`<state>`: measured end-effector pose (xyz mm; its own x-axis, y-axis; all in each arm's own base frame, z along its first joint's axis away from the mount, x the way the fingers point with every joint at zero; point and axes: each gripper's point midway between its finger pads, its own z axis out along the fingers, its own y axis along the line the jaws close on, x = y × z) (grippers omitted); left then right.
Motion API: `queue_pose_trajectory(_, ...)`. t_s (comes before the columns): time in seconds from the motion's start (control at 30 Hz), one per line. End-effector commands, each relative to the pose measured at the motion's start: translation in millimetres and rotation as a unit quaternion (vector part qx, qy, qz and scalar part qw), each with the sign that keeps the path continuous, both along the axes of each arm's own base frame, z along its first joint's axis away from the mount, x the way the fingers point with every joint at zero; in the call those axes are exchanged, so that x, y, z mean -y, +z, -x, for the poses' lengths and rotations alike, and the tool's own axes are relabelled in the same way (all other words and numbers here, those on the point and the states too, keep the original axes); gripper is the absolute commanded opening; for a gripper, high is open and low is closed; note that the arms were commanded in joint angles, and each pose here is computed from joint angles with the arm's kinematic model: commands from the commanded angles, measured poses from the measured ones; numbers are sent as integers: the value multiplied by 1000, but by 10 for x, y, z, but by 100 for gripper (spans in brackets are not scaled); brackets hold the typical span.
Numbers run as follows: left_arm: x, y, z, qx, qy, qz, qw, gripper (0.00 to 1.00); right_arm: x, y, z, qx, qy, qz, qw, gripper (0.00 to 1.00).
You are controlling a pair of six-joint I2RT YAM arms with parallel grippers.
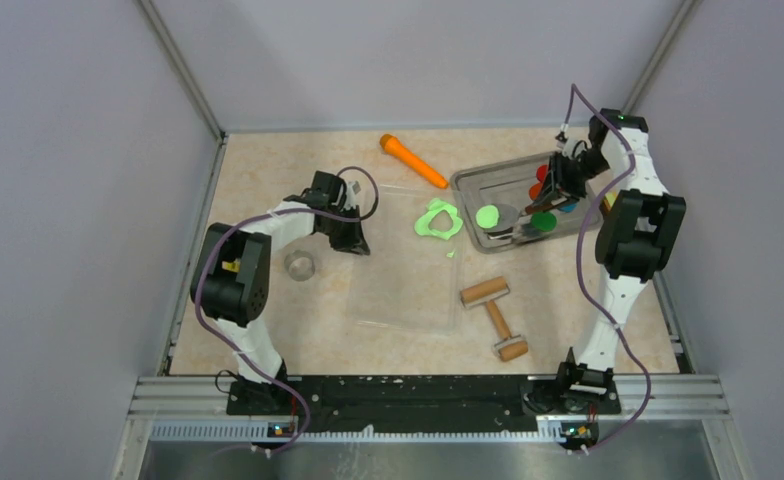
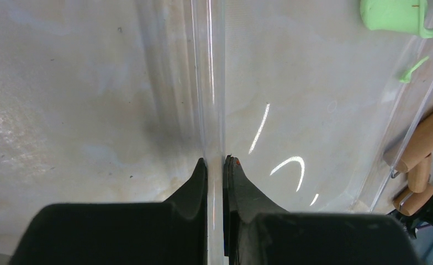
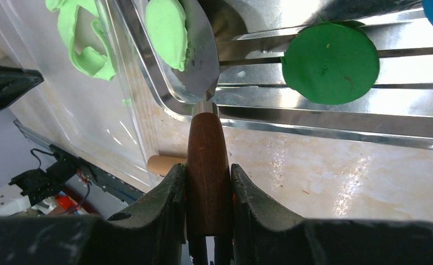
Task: Roll out the dumpling wrappers from the dough
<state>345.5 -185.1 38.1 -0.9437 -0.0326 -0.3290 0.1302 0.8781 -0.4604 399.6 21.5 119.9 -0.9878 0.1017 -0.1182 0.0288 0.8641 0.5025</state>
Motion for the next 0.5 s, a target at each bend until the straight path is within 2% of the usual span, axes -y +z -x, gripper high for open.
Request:
queue_pose_trajectory(0.0, 167, 351, -49, 43, -7, 48, 998, 9, 364, -86, -30, -13, -17, 104, 994, 0)
queue_pose_trajectory(0.1, 163, 364, -26, 44, -6, 49, 998, 9, 592, -73, -109, -1, -20, 167, 986, 0)
queue_pose_trajectory(0.23, 148, 356, -2, 42, -5, 47, 998, 9, 708, 65, -261, 29, -9, 210, 977, 0)
queue_pose_trajectory(0.47, 133, 339, 15, 40, -5, 43, 998, 10, 474, -37, -333, 22, 94, 241, 966, 0)
